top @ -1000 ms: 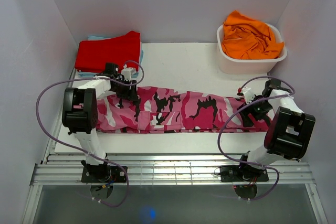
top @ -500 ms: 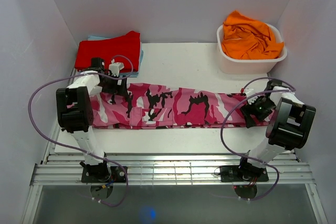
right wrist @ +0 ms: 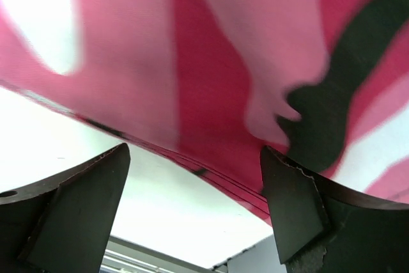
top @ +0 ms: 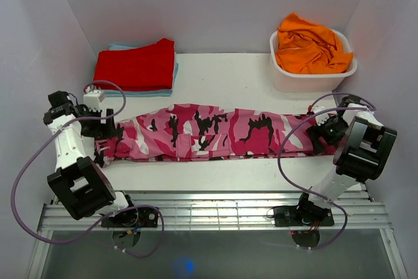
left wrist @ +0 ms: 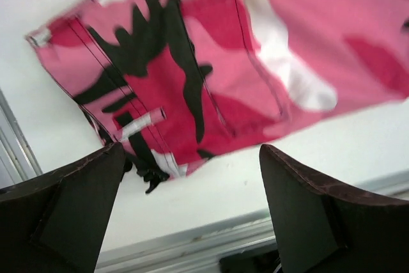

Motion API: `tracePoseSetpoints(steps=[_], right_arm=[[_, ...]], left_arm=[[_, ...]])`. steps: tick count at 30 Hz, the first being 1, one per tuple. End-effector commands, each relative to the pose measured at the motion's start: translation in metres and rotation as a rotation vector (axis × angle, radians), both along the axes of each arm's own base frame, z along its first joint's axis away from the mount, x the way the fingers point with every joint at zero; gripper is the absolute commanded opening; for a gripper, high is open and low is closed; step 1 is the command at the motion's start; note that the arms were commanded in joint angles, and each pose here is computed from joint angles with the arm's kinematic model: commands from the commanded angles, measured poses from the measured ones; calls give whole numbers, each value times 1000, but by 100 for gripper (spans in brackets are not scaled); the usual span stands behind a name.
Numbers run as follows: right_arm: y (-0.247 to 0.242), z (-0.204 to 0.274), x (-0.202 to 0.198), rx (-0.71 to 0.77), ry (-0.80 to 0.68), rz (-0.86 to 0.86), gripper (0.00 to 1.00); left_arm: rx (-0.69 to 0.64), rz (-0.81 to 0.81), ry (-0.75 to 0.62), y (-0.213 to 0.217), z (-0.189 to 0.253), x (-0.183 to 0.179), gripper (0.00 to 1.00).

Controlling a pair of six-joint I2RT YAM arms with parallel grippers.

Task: Fold and stack the trousers
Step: Fold the trousers

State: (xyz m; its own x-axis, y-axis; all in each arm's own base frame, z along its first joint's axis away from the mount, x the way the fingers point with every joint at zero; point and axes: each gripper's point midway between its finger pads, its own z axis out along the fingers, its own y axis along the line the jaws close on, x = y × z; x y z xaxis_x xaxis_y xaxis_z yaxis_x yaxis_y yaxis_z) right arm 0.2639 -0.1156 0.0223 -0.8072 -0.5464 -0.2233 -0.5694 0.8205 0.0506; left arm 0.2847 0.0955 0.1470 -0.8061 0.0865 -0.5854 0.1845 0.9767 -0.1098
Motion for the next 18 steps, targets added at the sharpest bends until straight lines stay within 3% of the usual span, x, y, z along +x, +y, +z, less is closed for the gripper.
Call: tracePoseSetpoints(steps=[1, 7, 11, 18], right_arm=[[48, 38, 11, 103, -75, 98, 88], [100, 42, 10, 163, -54, 194, 86], [113, 15, -5, 171, 22, 199, 84], [99, -22, -12, 97, 80, 189, 81]], left_arm=[[101, -281, 73, -8, -19, -47, 97], [405, -590, 88, 18, -51, -68, 91], [536, -647, 93, 36, -71, -64, 90], [653, -639, 79, 58, -97, -48, 88]])
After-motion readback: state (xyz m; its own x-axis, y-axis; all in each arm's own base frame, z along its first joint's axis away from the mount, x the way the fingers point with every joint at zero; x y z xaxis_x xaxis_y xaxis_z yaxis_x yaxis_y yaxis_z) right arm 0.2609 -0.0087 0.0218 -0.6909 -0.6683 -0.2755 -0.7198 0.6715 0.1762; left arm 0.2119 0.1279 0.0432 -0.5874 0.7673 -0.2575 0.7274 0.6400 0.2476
